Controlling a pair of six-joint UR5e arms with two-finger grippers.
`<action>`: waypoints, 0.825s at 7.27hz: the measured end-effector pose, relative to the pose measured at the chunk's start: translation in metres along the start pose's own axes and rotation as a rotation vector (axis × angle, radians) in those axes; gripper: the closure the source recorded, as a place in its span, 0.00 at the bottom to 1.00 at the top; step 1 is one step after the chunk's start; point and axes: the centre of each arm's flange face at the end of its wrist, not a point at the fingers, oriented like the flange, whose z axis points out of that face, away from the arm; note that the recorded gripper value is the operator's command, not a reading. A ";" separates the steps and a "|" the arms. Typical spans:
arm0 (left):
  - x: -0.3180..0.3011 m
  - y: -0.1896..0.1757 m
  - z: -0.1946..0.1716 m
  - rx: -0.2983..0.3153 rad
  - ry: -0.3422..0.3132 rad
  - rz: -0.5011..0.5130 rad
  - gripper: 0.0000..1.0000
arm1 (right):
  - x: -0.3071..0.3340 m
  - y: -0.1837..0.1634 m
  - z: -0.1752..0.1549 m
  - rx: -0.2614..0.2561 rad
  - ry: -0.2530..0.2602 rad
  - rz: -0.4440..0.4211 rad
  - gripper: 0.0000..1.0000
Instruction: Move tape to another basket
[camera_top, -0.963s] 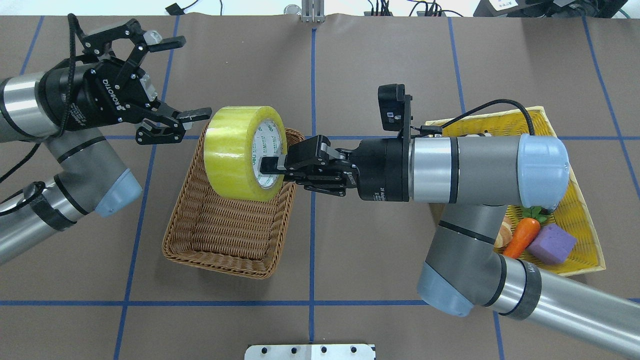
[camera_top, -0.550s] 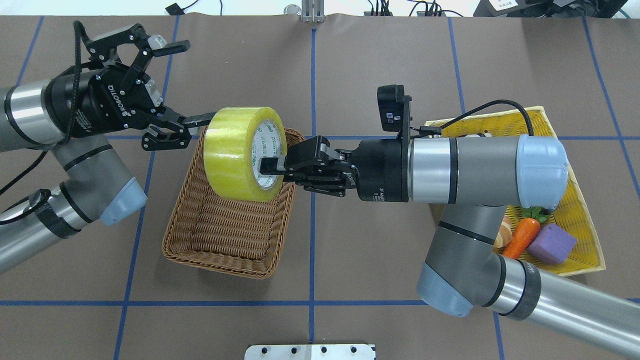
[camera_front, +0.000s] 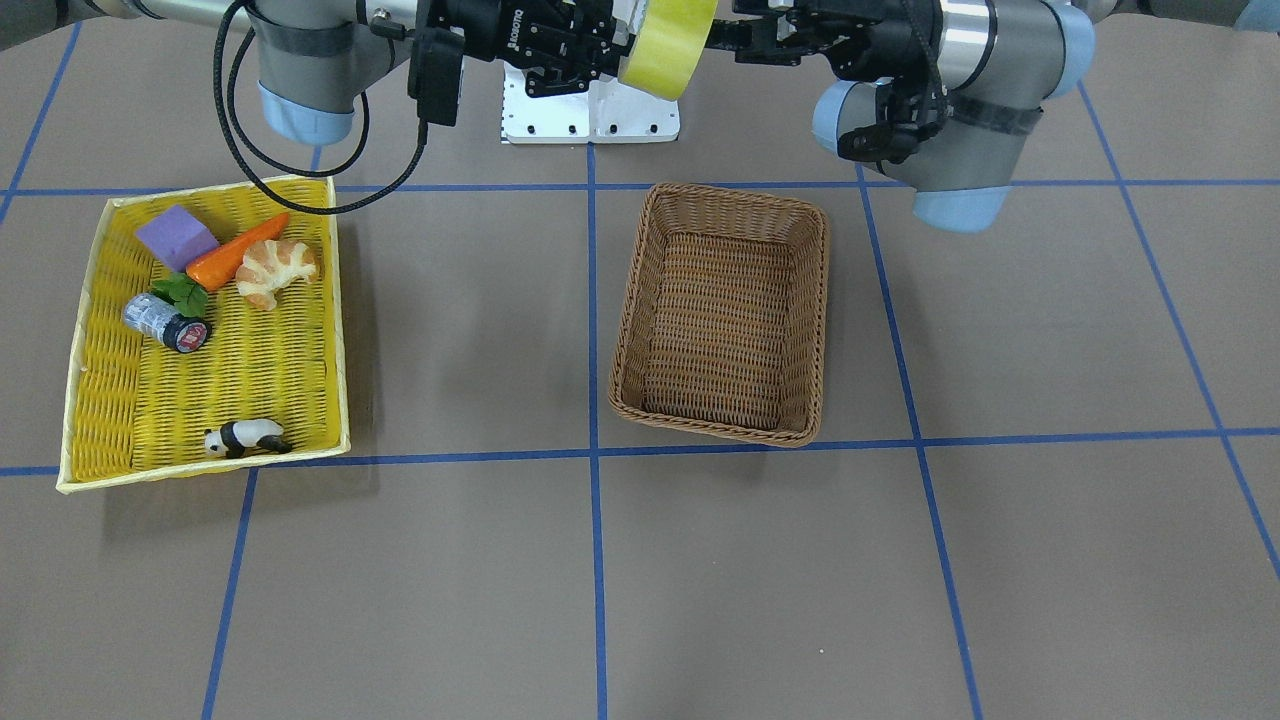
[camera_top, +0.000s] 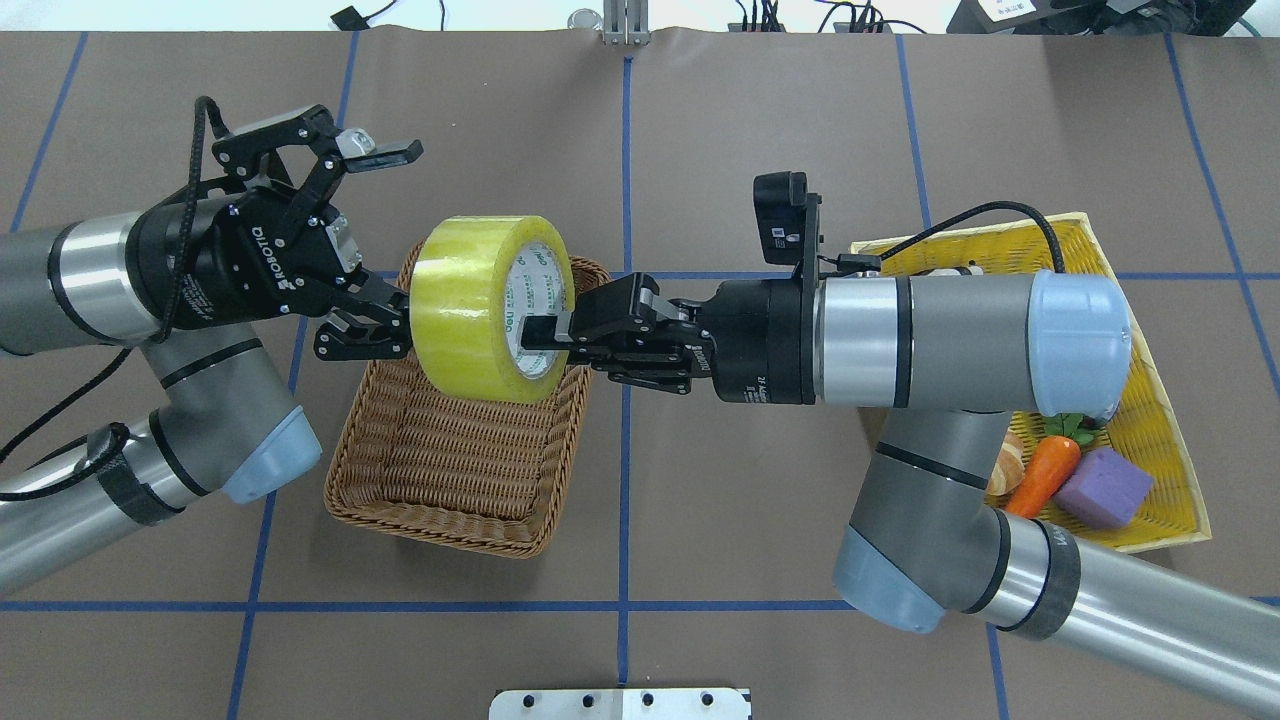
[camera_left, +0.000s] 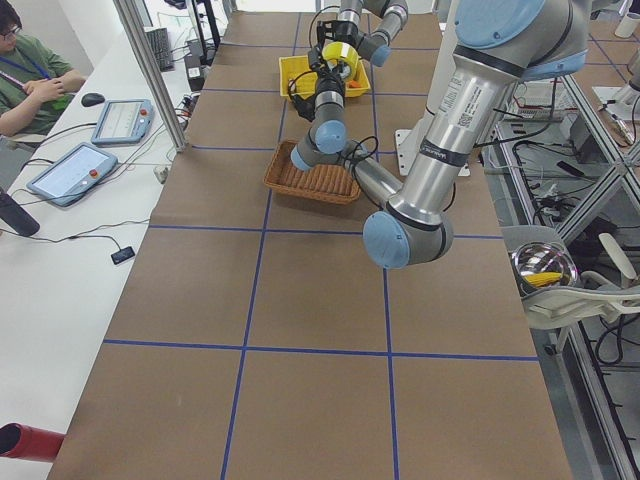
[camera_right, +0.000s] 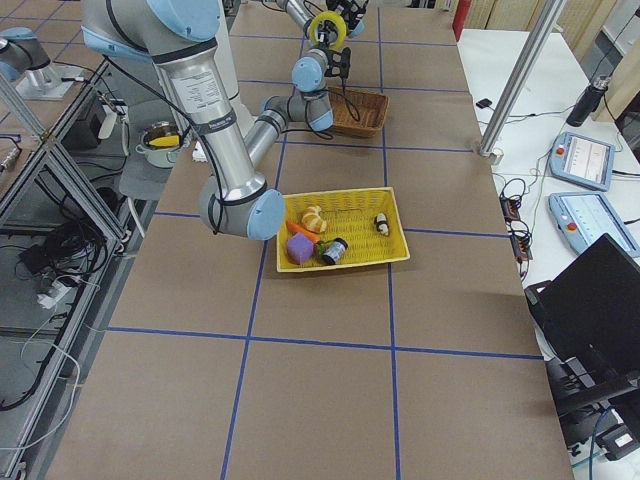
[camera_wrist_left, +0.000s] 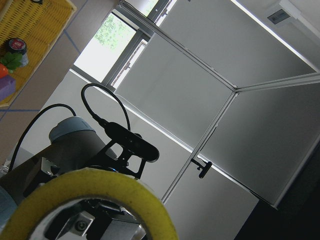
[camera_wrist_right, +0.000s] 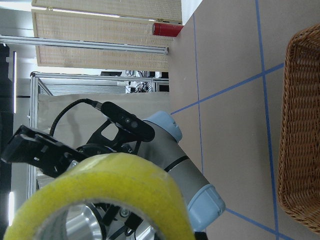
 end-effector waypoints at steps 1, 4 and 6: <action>-0.001 0.002 0.003 -0.006 0.000 -0.003 0.03 | 0.000 0.000 0.000 0.000 0.001 0.000 1.00; -0.014 0.005 0.013 -0.010 0.022 -0.029 0.15 | 0.001 0.000 0.000 -0.001 0.001 0.000 1.00; -0.016 0.005 0.016 -0.009 0.024 -0.039 0.41 | 0.001 0.002 0.001 -0.004 0.001 0.002 1.00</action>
